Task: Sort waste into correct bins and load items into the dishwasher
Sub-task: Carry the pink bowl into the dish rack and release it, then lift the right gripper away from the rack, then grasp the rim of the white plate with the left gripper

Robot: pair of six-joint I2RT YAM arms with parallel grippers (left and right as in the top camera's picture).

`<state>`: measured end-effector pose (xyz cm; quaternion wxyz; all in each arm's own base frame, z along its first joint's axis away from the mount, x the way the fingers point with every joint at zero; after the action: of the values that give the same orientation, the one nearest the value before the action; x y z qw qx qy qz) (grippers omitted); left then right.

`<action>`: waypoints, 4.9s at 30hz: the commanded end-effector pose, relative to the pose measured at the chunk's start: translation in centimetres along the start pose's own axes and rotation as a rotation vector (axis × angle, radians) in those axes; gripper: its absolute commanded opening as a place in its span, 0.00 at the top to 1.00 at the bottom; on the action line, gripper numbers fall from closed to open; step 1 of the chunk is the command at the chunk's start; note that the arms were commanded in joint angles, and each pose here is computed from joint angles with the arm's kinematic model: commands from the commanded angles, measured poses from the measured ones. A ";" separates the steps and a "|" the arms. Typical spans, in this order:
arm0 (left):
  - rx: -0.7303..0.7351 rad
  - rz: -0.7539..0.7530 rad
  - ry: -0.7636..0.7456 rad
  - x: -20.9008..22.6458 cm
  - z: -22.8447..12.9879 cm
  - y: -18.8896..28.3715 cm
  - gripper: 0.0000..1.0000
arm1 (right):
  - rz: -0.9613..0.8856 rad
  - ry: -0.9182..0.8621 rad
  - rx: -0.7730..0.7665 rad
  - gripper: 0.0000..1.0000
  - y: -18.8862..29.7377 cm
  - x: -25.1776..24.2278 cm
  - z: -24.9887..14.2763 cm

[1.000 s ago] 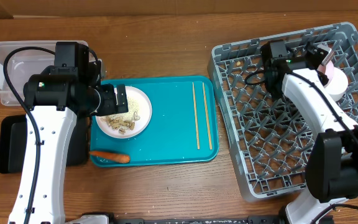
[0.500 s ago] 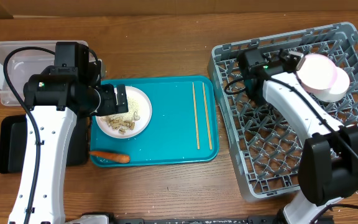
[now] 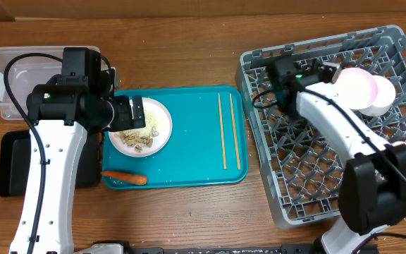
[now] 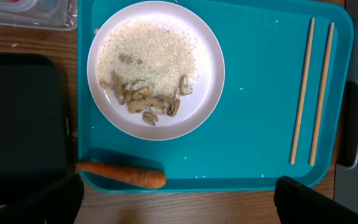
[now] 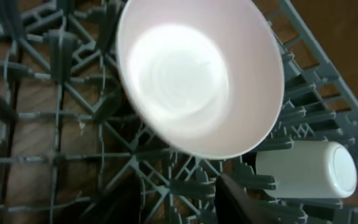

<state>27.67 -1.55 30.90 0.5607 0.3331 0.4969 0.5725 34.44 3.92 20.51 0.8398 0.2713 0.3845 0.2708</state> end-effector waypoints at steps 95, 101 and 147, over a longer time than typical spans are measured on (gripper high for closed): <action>0.002 0.012 0.018 0.1 -0.1 0.5 0.00 | 0.543 0.196 -0.014 0.15 9.8 1.0 0.4; 0.010 0.021 0.020 0.1 -0.2 0.5 0.00 | 1.106 0.391 0.101 0.13 14.2 1.2 -0.8; 0.396 0.165 -0.147 -8.2 -1.0 -22.2 0.40 | 0.857 0.049 0.465 0.11 0.8 -10.3 1.9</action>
<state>34.95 -12.40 12.52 0.4881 0.4988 0.5347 0.4765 30.43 -2.86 26.34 0.5540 0.5927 0.3134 0.4936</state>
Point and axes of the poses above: each gripper's point midway between its finger pads, its own y axis back along the fingers, its own x axis along the line the jaws close on, z = x × y, the point moved 10 cm from there along y, back along the fingers, and after that the axes turned 2 degrees about y, right-handed, at the moved point
